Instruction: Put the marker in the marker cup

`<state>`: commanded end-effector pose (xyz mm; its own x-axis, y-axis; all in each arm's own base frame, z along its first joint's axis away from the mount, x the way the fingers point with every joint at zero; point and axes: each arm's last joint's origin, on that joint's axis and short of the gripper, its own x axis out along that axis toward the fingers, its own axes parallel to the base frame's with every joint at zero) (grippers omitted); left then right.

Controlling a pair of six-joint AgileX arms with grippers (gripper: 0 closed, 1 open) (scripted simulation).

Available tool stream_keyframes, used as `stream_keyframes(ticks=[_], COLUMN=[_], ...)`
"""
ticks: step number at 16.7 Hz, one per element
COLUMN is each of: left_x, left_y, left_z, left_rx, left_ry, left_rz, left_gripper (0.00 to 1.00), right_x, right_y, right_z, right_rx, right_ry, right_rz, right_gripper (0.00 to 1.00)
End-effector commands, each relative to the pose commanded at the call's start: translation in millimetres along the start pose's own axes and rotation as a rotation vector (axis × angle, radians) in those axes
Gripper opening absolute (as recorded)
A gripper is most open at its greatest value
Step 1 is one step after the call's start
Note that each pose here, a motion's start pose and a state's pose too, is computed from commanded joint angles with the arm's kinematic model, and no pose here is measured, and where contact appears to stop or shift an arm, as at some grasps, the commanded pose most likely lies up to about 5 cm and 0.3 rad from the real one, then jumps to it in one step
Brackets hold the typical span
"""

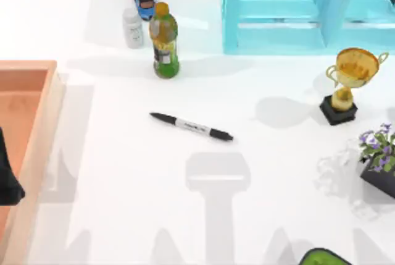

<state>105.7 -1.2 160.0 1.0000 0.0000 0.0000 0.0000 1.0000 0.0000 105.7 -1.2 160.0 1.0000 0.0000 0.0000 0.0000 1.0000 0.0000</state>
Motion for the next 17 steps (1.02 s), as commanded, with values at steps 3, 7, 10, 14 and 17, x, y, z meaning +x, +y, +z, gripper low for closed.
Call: stream_keyframes(ticks=[3,7,10,14,17], left_x=[0,0,0,0,0], left_y=[0,0,0,0,0], left_z=[0,0,0,0,0], left_rx=[0.0,0.0,0.0,0.0,0.0], left_ry=[0.0,0.0,0.0,0.0,0.0], left_rz=[0.0,0.0,0.0,0.0,0.0], left_gripper=[1.0,1.0,1.0,1.0,1.0], right_x=[0,0,4,26,60], right_y=[0,4,11,29,57], right_z=[2,30,69,139,188], right_rx=[-0.001,-0.022,-0.065,-0.163,-0.265], right_ry=[0.003,0.053,0.117,0.223,0.322], right_rz=[0.002,0.029,0.07,0.17,0.276], right_gripper=[1.0,1.0,1.0,1.0,1.0])
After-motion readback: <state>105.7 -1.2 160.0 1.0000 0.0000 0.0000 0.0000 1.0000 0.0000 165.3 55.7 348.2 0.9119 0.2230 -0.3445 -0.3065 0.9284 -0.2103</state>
